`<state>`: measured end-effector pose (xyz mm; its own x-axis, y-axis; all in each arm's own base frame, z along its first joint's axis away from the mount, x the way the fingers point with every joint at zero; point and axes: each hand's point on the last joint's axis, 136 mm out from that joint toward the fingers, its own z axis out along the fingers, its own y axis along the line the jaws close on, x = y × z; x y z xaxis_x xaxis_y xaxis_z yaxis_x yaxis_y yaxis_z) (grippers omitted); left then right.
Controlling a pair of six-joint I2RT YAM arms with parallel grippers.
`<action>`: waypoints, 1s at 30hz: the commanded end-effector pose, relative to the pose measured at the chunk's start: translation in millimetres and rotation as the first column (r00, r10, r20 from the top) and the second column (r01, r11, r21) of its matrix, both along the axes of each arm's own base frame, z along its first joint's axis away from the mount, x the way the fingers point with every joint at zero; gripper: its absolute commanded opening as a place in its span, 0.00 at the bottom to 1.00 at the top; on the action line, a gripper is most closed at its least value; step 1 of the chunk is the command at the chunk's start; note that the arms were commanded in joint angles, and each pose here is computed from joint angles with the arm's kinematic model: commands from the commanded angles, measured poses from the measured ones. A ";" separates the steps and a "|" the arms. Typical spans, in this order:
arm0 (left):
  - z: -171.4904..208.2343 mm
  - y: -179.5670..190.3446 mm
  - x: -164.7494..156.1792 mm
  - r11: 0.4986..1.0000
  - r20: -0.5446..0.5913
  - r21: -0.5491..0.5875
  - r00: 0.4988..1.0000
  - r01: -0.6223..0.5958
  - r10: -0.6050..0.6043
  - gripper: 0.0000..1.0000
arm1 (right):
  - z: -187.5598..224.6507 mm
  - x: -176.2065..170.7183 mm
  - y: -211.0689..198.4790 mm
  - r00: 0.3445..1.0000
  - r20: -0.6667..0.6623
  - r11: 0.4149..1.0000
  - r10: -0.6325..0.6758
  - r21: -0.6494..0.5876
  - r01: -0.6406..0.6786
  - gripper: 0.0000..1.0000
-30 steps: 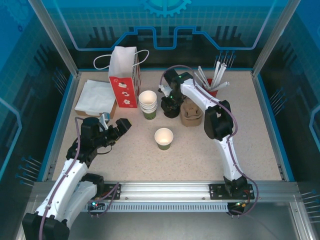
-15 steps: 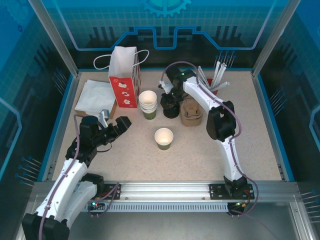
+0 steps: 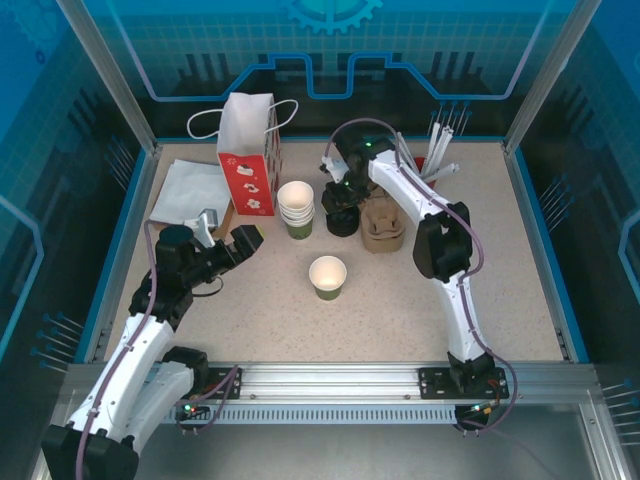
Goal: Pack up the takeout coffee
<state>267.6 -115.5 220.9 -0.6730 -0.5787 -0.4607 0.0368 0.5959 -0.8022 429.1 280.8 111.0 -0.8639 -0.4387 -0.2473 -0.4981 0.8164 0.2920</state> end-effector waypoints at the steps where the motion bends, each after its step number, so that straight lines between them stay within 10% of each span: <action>1: 6.1 -3.6 -1.5 1.000 0.029 0.010 0.999 0.027 -0.027 0.99 | -16.7 -5.4 3.1 0.999 -0.045 0.999 0.023 -0.027 -0.025 0.38; 30: -10.0 -1.7 -7.7 1.000 -0.008 0.001 1.000 0.014 -0.014 0.99 | -27.6 -10.7 13.2 0.996 -0.078 0.999 0.040 -0.019 -0.041 0.48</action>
<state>263.7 -115.2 214.9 -0.6773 -0.5781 -0.4551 0.0301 0.5964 -0.8022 422.9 291.1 79.3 -0.8709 -0.4596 -0.1743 -0.4914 0.8065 0.3287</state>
